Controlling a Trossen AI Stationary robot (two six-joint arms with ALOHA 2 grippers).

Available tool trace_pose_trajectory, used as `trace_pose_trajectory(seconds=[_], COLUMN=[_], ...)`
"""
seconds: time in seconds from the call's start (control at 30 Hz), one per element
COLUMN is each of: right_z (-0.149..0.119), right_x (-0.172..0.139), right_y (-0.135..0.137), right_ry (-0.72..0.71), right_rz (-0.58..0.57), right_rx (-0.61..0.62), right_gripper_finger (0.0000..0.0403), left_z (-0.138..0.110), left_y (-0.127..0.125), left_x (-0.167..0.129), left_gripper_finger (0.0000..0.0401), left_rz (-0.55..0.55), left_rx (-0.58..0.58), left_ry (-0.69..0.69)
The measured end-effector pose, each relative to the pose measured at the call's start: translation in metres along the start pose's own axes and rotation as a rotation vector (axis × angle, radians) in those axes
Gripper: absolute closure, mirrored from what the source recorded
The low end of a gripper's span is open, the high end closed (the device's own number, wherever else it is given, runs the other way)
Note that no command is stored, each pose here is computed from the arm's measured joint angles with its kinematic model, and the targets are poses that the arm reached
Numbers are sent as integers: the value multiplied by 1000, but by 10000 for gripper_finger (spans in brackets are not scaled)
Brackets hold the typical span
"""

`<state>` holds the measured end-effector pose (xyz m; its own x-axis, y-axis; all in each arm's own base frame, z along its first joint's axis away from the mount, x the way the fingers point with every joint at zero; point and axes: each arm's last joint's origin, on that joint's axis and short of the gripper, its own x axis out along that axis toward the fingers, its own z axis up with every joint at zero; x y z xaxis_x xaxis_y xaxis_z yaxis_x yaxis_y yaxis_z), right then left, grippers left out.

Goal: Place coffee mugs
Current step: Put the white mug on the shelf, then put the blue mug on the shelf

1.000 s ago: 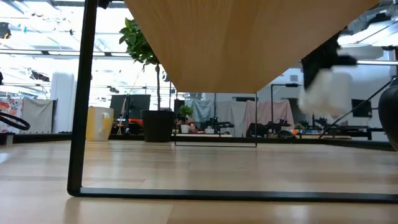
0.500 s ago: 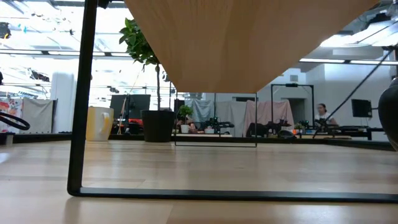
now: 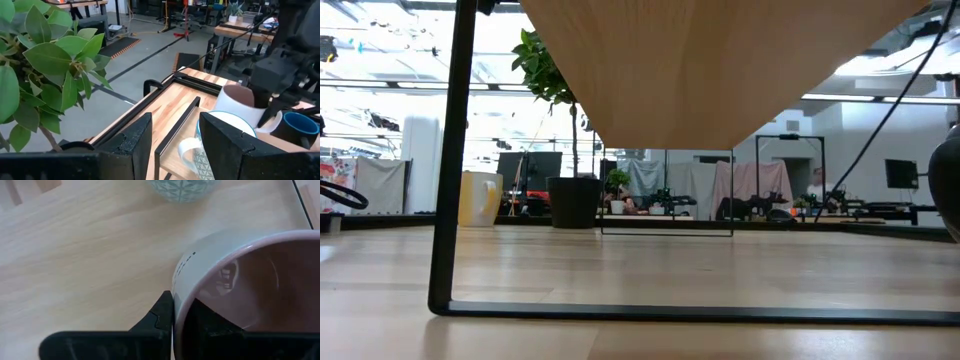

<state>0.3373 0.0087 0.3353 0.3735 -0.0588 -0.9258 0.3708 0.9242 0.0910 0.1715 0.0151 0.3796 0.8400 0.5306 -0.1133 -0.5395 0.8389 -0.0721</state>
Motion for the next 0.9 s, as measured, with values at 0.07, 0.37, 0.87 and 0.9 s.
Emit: trace_pose_trajectory(seconds=[0.07,0.37,0.87,0.9], right_z=[0,8,1,-1], right_x=[0,-1,-35,-42], right_y=[0,-4,-15,-16], right_ry=[-4,-62,-148,-166], right_rz=[-3,3,38,45], right_rx=[0,22,37,36], right_gripper_finger=[358,298,184,184], left_z=[0,0,0,0], left_y=[0,0,0,0], left_x=[0,0,0,0], left_gripper_finger=[252,252,252,252], left_rz=[0,0,1,1], left_rx=[-8,-9,12,12], left_ry=[1,0,1,1])
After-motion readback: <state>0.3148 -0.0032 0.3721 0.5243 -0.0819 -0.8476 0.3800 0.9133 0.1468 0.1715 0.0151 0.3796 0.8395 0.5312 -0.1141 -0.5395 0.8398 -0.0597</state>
